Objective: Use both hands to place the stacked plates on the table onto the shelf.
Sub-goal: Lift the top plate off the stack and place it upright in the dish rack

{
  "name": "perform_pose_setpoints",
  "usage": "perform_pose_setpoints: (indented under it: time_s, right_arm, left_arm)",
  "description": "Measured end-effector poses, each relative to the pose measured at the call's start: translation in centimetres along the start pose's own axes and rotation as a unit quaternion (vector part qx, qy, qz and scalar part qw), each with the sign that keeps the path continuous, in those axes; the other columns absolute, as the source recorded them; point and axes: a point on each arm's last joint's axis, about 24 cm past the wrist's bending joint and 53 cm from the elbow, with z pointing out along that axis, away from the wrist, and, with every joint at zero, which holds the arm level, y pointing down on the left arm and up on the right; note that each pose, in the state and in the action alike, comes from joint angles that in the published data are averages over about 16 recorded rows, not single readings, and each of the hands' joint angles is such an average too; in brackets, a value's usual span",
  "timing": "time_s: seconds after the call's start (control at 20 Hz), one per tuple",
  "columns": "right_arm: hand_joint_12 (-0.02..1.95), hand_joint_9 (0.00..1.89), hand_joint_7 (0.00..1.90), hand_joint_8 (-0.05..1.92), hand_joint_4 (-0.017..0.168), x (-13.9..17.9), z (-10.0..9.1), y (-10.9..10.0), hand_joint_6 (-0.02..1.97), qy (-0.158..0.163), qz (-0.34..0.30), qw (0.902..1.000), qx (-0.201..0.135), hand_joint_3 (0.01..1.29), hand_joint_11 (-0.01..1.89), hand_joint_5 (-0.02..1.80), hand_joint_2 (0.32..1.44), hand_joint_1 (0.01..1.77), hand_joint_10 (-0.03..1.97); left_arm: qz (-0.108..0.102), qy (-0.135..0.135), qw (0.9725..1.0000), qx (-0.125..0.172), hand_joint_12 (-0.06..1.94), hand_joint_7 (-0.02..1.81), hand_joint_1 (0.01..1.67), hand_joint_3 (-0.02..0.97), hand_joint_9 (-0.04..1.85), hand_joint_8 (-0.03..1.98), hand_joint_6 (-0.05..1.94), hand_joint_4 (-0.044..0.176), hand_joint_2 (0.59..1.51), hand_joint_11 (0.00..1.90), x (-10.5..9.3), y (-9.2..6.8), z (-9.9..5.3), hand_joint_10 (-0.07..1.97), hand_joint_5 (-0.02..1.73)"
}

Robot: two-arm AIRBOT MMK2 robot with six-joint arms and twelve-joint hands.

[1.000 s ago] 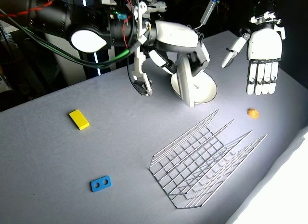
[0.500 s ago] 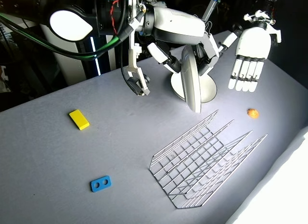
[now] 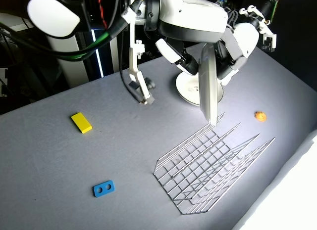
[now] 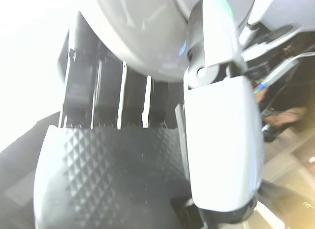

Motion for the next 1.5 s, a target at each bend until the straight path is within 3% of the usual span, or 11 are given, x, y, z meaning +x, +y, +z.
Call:
perform_pose_setpoints:
  time_s: [0.3, 0.55, 0.85, 1.25, 1.5]
  right_arm:
    - [1.47, 0.95, 0.97, 1.22, -0.001, -2.5, -0.2, -4.2, 1.10, -0.017, 0.064, 0.9968, 0.045, 0.01, 0.69, 0.76, 1.00, 1.21, 1.03]
    - [1.46, 0.95, 0.98, 1.20, -0.001, -3.5, -0.4, -7.0, 1.08, -0.023, 0.096, 0.9922, 0.076, 0.01, 0.69, 0.77, 1.01, 1.21, 1.00]
    - [1.43, 0.97, 0.98, 1.18, -0.004, -3.6, -0.3, -9.0, 1.05, -0.023, 0.104, 0.9897, 0.096, 0.01, 0.69, 0.78, 1.02, 1.22, 0.98]
    - [1.43, 0.98, 1.00, 1.18, -0.008, -2.5, 1.0, -10.5, 0.99, -0.015, 0.115, 0.9874, 0.108, 0.01, 0.71, 0.78, 1.04, 1.22, 0.97]
    - [1.43, 0.98, 0.99, 1.19, -0.009, -1.3, 1.8, -11.1, 0.99, -0.011, 0.134, 0.9845, 0.113, 0.01, 0.71, 0.79, 1.06, 1.22, 0.97]
  left_arm:
    - [0.006, 0.026, 0.9996, 0.000, 0.01, 0.02, 0.02, 0.015, 0.02, 0.00, 0.02, 0.005, 1.129, 0.02, 1.5, -0.6, 0.8, 0.01, 0.01]
    - [-0.001, 0.039, 0.9988, -0.031, 0.01, 0.01, 0.02, 0.014, 0.02, 0.00, 0.02, 0.005, 1.125, 0.02, 2.5, 0.4, 1.1, 0.01, 0.01]
    - [-0.017, 0.050, 0.9961, -0.071, 0.01, 0.02, 0.02, 0.014, 0.02, 0.00, 0.02, 0.005, 1.119, 0.02, 3.6, 1.9, 1.0, 0.01, 0.02]
    - [-0.053, 0.068, 0.9916, -0.097, -0.01, 0.02, 0.02, 0.014, 0.02, 0.00, 0.02, 0.004, 1.123, 0.02, 5.6, 2.5, 0.7, 0.01, 0.02]
    - [-0.096, 0.074, 0.9863, -0.112, -0.02, 0.02, 0.02, 0.015, 0.02, 0.00, 0.01, 0.003, 1.128, 0.01, 6.6, 2.6, 0.7, 0.01, 0.02]
